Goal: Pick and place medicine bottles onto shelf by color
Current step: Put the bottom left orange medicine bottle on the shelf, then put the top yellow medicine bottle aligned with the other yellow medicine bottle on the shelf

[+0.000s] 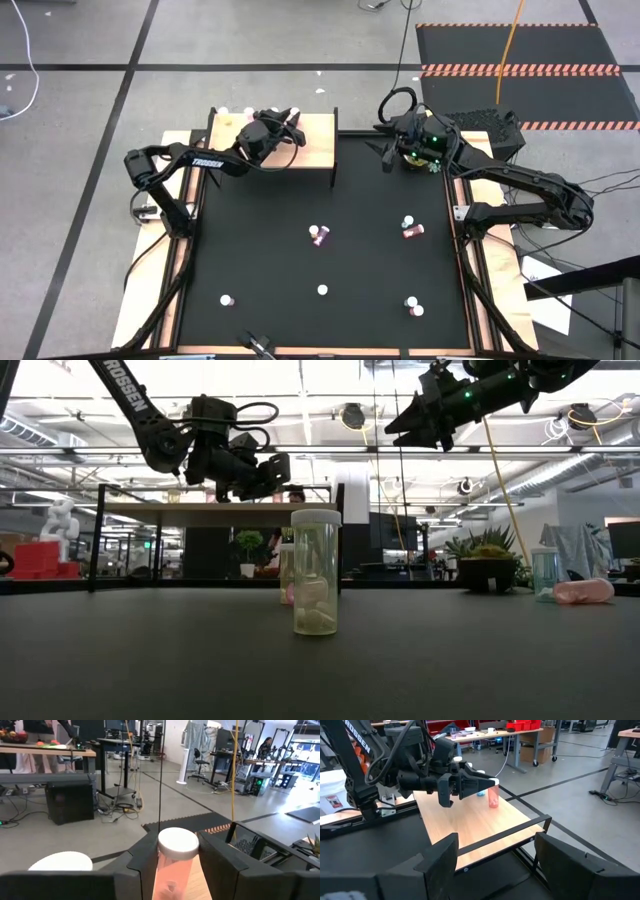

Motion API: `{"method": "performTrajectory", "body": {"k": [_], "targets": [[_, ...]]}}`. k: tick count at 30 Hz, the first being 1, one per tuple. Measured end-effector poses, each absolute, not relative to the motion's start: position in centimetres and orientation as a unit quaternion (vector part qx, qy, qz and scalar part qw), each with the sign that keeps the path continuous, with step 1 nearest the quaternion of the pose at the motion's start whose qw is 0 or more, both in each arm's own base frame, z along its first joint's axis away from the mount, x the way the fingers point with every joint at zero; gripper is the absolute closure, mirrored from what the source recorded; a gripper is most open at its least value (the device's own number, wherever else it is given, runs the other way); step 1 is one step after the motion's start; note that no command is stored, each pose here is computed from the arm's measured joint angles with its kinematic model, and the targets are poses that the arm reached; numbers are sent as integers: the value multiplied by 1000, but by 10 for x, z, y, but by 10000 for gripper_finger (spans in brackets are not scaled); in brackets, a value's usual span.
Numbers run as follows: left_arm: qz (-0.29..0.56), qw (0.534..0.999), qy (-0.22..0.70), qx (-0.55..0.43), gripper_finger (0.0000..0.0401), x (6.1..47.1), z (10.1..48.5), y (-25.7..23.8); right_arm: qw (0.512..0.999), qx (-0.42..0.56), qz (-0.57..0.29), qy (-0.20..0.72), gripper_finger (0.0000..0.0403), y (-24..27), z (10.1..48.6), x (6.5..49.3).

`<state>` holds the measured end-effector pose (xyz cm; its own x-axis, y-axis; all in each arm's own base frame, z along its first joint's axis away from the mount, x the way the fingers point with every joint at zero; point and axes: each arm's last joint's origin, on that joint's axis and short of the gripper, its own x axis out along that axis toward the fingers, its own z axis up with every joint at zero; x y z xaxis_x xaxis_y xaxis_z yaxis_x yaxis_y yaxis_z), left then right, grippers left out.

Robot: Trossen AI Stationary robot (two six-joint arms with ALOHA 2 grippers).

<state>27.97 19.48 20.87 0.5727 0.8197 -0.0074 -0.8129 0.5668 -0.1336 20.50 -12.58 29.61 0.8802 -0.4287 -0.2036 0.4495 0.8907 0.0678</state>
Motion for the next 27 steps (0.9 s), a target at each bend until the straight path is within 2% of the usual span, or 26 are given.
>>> {"method": "performTrajectory", "body": {"k": [15, 20, 27], "targets": [[440, 896, -36, -43, 131, 280, 218, 190, 967, 78, -228, 80, 145, -126, 298, 205], [429, 902, -46, -16, 115, 279, 232, 180, 966, 86, -229, 78, 145, -126, 297, 205], [411, 910, -42, 0, 122, 259, 281, 146, 967, 91, -224, 77, 145, -124, 298, 207]]}}
